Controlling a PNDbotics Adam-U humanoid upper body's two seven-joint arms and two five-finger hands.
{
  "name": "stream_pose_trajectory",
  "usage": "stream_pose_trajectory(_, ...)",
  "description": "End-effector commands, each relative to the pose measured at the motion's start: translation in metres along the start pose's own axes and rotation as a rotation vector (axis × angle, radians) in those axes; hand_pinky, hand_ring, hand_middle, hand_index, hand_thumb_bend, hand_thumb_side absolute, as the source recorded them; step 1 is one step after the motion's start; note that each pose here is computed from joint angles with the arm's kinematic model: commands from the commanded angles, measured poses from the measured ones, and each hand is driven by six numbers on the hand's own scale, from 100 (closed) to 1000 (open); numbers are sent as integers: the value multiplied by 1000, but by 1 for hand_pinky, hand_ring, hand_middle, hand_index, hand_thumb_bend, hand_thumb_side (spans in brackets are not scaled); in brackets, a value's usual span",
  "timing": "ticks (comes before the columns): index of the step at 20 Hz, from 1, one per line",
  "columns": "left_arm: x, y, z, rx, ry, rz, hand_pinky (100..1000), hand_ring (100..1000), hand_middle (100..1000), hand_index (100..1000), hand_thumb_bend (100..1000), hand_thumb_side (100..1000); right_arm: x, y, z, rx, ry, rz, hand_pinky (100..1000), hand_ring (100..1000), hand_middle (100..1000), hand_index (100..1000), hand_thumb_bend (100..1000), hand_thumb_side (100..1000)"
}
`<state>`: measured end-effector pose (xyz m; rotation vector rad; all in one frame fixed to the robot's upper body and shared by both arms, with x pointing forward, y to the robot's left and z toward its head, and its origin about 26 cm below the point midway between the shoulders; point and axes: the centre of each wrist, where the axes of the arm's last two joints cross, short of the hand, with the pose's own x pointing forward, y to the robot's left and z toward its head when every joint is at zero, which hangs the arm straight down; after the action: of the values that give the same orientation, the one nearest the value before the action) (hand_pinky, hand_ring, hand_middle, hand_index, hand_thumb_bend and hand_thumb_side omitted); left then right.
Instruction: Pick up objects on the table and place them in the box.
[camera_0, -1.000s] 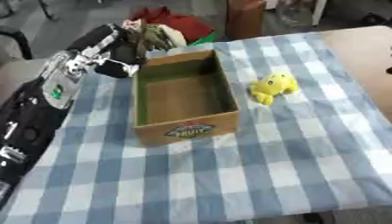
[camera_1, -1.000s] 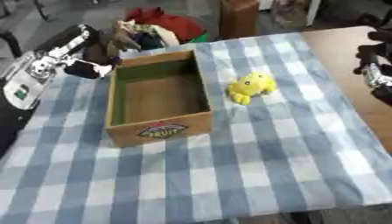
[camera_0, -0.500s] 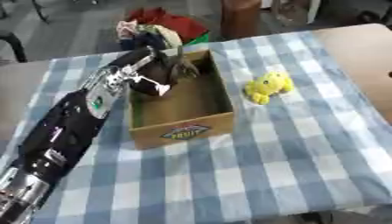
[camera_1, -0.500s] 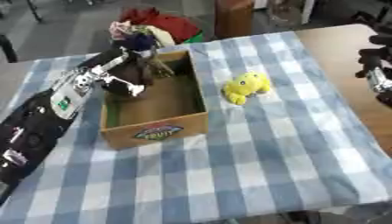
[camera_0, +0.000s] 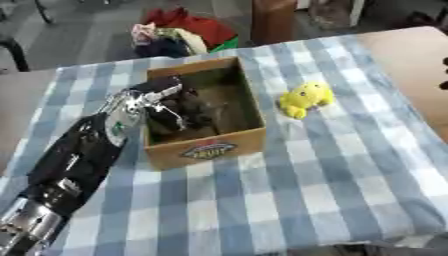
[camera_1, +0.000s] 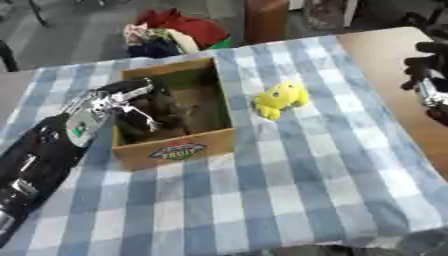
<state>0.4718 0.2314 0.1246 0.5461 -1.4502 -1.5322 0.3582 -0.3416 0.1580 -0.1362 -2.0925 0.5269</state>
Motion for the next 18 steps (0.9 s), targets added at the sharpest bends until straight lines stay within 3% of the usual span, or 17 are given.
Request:
stream_pose_trajectory(1,-5,29,13,83,2,-12,785,780,812,808,368,366,8,-12,-3,-6,-27,30,614,825,557,827,100,318)
stream_pose_trajectory(3,-5,36,19,146,-8,25,785,777,807,806,340,385,9,-16,-4,-3,-32,48,615,824,558,825,100,301)
stream_pose_trajectory(4,-5,40,23,188,-15,51,772,747,778,797,270,362,10,-19,-6,2,-36,60,616,825,561,826,100,283)
stream_pose_trajectory(11,7,64,68,521,-96,223,746,686,709,755,128,211,15,-49,-37,130,-87,222,630,839,590,836,100,230)
stream_pose_trajectory(18,25,54,115,690,-161,384,740,670,690,743,100,197,-17,-71,-58,314,-23,392,670,903,707,901,100,162)
